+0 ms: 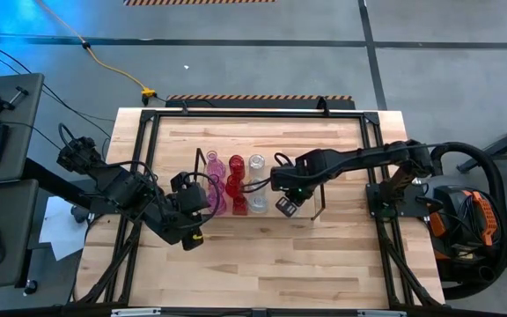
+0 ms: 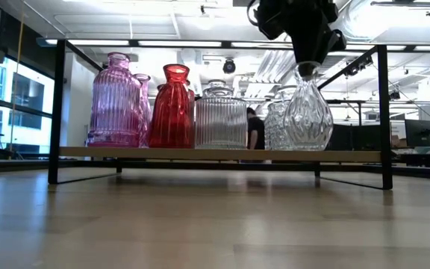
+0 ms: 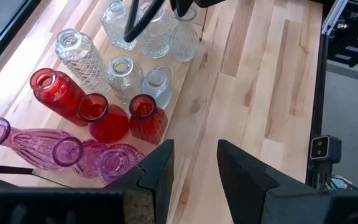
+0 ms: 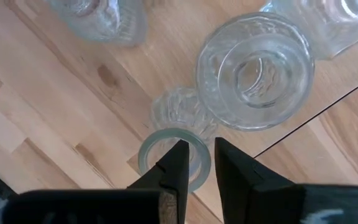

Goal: Sort vases onto shelf
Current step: Put the transparent vase aligned with the other transparent vases on the shelf

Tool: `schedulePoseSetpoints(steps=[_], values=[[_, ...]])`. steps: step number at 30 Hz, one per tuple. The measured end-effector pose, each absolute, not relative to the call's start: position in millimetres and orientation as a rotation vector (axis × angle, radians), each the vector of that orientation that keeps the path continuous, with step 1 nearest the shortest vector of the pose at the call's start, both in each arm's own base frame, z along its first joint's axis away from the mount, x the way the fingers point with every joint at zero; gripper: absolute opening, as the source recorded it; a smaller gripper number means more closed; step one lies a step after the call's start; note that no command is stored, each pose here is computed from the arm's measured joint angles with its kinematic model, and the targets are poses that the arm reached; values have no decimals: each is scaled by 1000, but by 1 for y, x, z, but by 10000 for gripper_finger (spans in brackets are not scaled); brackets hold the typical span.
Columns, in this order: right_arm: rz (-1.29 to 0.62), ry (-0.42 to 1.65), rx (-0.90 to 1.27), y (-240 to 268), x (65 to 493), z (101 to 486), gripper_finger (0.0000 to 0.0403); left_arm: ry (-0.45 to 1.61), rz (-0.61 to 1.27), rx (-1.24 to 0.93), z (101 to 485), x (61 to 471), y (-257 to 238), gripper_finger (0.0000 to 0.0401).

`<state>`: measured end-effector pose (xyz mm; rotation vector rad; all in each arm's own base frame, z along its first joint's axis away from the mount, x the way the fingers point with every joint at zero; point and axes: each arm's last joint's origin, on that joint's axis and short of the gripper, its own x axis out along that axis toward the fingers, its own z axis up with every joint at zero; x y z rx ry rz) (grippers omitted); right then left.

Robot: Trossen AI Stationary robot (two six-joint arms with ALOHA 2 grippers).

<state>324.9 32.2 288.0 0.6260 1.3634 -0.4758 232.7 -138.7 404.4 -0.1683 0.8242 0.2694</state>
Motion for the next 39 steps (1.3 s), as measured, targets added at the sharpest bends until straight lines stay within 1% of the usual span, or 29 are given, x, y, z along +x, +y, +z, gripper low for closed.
schedulePoseSetpoints(steps=[8, 24, 27, 33, 39], values=[[-488, 1359, 633, 24, 326, 288, 55, 824, 269, -169, 404, 233, -139, 115], [-454, 1376, 650, 30, 325, 288, 54, 819, 275, -165, 405, 233, -139, 115], [-451, 1377, 647, 30, 325, 288, 43, 817, 278, -163, 405, 233, -138, 115], [-442, 1378, 638, 30, 325, 288, 5, 816, 279, -163, 405, 233, -138, 115], [-457, 1383, 638, 29, 324, 288, 10, 816, 279, -164, 405, 233, -138, 115]])
